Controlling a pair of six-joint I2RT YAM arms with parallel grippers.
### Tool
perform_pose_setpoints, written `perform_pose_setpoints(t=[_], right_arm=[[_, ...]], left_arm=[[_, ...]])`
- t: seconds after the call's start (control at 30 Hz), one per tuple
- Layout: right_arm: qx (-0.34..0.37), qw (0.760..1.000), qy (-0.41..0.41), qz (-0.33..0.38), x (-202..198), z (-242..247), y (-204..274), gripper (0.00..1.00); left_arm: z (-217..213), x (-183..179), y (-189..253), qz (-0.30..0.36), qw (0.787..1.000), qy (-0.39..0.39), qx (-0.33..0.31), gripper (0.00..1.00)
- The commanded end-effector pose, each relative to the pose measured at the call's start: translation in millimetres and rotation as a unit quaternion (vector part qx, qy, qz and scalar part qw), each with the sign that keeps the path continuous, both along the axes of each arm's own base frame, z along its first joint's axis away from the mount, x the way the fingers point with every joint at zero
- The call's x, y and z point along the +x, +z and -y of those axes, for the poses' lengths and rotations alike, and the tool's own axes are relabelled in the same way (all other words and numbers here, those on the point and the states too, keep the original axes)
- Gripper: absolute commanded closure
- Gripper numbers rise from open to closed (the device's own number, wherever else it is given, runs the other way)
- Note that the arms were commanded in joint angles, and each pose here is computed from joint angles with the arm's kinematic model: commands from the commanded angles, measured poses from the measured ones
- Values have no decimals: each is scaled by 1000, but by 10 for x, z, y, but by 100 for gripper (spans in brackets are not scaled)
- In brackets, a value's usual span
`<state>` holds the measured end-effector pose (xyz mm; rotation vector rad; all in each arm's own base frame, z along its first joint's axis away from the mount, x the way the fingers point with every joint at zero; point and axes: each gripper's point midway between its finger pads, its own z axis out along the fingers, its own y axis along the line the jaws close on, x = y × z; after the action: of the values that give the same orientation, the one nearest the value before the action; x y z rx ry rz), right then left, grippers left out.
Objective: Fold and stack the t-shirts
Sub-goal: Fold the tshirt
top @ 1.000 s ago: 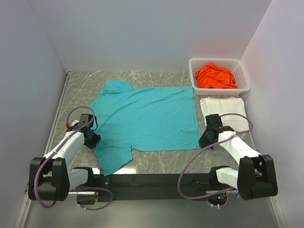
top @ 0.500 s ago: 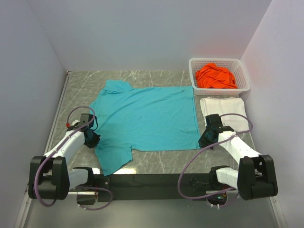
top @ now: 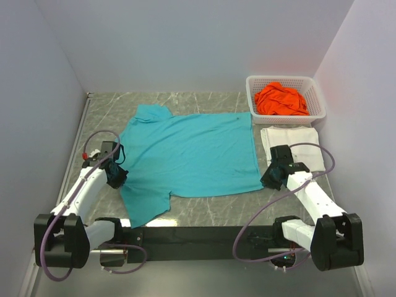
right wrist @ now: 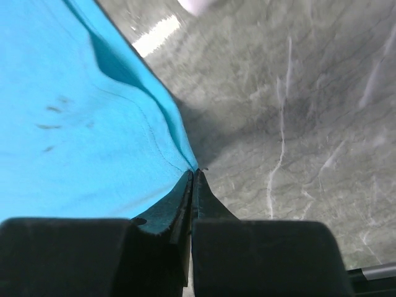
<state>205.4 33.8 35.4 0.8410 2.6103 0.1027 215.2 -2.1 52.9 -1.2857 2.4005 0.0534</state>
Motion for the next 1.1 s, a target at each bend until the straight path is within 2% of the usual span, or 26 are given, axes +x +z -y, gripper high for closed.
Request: perform_pose_setpoints(t=[0.0, 0.33, 0.7, 1.07], right_arm=[[-28, 999, -9, 38, 186, 107, 261, 100], [-58, 997, 3, 53, 472, 186, 541, 100], [-52, 998, 31, 35, 727, 107, 536, 100], [-47, 998, 42, 28, 986, 55, 547, 100]], left_arm=[[-127, -41, 149, -7, 999, -11, 34, 99], [-160, 86, 205, -12, 999, -37, 34, 97], [-94, 404, 254, -29, 996, -79, 23, 93], [-138, 614, 332, -33, 996, -81, 34, 90]])
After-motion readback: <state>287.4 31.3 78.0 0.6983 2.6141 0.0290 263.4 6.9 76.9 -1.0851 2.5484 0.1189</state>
